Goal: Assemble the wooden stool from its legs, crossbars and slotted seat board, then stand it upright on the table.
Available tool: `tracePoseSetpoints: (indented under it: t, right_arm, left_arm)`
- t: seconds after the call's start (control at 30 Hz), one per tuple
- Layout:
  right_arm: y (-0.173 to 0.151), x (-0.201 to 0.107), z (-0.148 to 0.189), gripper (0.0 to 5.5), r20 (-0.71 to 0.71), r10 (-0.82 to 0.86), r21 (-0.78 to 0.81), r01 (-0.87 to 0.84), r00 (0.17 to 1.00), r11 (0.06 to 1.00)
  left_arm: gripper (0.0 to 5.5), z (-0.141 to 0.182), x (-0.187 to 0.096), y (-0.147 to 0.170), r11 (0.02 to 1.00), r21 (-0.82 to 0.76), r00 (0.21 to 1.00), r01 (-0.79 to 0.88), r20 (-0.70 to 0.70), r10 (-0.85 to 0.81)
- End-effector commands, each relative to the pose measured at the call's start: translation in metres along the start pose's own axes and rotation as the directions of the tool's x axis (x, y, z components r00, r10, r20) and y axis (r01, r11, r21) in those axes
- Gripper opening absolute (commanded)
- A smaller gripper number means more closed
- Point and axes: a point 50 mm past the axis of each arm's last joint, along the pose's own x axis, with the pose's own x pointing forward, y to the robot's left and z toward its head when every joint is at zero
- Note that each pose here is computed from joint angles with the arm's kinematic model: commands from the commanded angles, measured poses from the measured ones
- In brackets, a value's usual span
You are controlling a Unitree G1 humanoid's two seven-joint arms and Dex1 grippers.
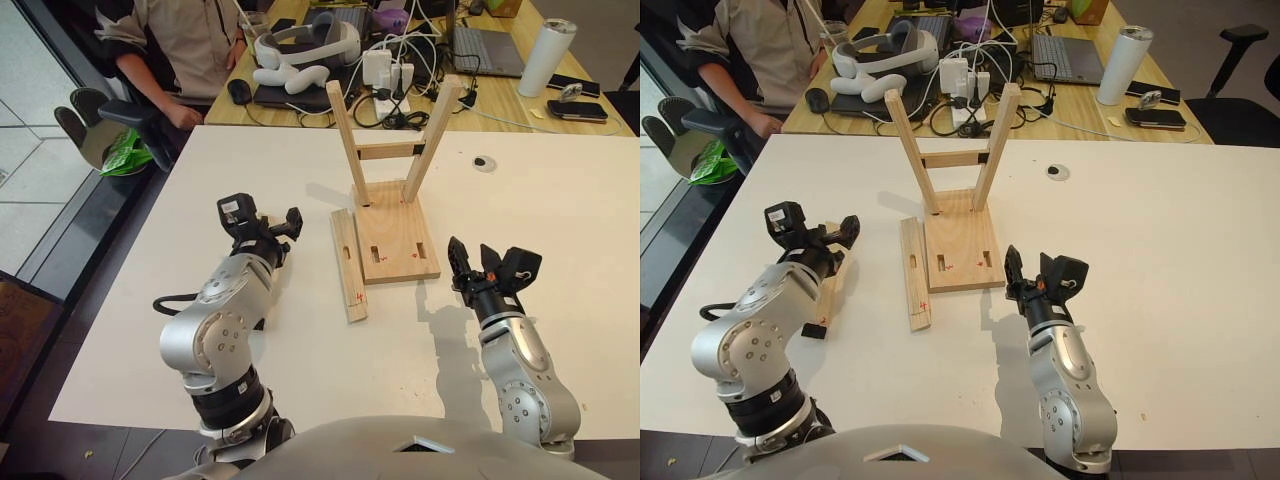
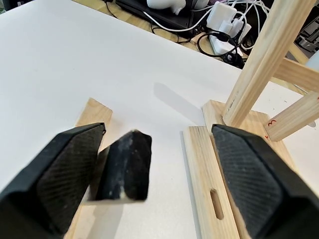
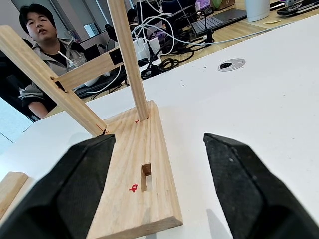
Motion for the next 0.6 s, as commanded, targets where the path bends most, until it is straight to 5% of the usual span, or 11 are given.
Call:
tracePoseSetpoints:
  t: [0.03,0.33,0.6]
  right_arm:
    - [0.004,0.002,0.001,3.28,-0.001,0.01,0.006,-0.01,1.0,1.0]
    - [0.005,0.001,0.0,3.28,0.003,0.004,0.014,-0.004,1.0,1.0]
    - [0.007,-0.001,-0.003,3.28,0.007,-0.008,0.024,0.008,1.0,1.0]
  left_arm:
    - [3.97,-0.01,0.006,-0.029,0.99,-0.082,0.987,0.119,-0.098,-0.126]
    - [3.97,0.004,0.007,-0.035,0.984,-0.091,0.986,0.151,-0.057,-0.157]
    - [3.97,0.029,0.03,0.021,0.981,0.193,0.994,-0.003,-0.107,0.024]
